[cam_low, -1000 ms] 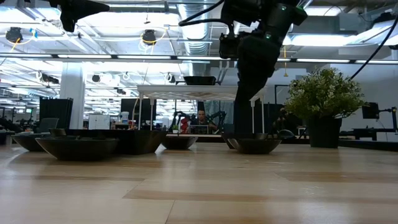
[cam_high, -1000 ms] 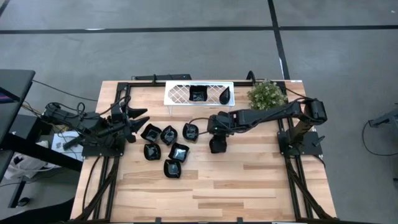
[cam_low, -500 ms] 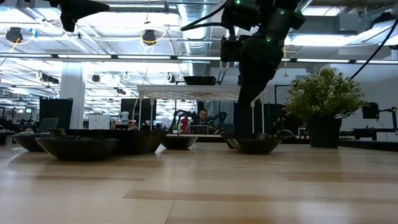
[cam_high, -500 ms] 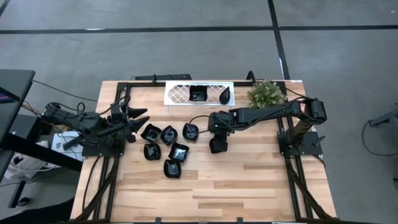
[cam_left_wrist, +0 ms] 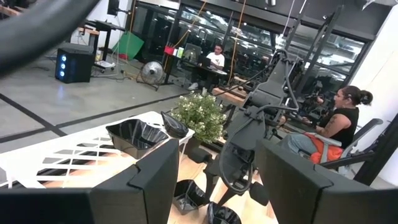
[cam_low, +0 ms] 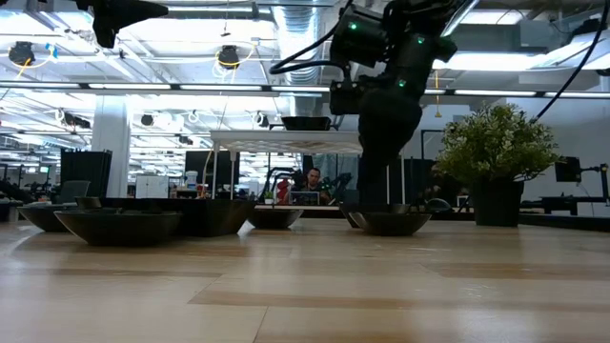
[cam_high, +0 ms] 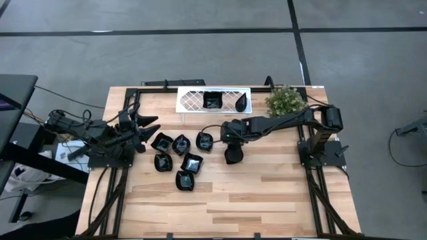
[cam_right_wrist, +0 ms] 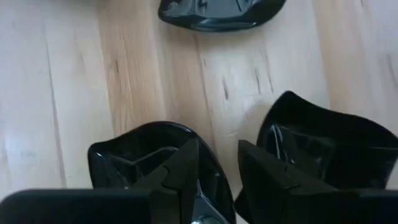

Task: Pick & Place Mini shaped plates
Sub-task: Stack the distorted square plate on top of the distorted square plate on the shelf

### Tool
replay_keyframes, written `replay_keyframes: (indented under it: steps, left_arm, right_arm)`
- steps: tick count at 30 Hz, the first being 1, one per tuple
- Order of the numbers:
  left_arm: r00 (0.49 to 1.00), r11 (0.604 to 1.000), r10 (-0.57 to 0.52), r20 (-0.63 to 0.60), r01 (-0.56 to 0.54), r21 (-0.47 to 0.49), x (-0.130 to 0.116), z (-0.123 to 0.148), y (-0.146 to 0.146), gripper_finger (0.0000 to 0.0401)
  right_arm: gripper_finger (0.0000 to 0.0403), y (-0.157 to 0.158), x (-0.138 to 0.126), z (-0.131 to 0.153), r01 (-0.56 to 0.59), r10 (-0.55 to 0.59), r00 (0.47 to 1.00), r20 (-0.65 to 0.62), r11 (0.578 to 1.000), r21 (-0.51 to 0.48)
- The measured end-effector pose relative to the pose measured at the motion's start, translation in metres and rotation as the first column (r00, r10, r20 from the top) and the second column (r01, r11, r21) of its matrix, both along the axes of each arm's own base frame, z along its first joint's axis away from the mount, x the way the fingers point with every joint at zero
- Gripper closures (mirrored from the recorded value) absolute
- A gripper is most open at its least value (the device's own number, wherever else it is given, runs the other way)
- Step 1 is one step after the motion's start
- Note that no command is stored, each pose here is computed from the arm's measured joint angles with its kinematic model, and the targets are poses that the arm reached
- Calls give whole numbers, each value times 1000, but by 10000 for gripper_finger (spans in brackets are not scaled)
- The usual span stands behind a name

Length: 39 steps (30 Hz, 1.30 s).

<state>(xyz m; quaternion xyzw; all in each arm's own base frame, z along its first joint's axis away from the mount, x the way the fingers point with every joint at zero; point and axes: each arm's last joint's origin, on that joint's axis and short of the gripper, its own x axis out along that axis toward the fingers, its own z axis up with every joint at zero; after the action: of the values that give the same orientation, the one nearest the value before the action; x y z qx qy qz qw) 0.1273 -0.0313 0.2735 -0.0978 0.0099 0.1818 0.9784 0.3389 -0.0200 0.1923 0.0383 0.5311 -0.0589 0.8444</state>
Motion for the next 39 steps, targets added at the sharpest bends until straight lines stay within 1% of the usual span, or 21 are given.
replay_keyframes:
  steps: [5,13,17,27,35,39]
  left_arm:
    - [1000,1000,0,1,0,0,0,0,0,187]
    - [1000,1000,0,6,0,-2,0,1,0,187]
    - [1000,1000,0,6,0,-2,0,1,0,187]
    - [1000,1000,0,6,0,-2,0,1,0,187]
    - [1000,1000,1,7,-1,-2,0,1,0,187]
    - [1000,1000,1,7,-1,-3,0,1,0,187]
  right_arm:
    - [294,-1,-1,2,18,-18,1000,5,999,-47]
    - [294,-2,-1,0,24,-25,1000,-13,998,-63]
    - [294,-2,0,-10,23,-27,998,-62,998,-59]
    - [294,-5,1,-12,45,-51,997,-61,995,-87]
    - [294,-1,2,-23,30,-39,994,-105,996,-85]
    - [295,1,3,-21,27,-36,996,-87,995,-97]
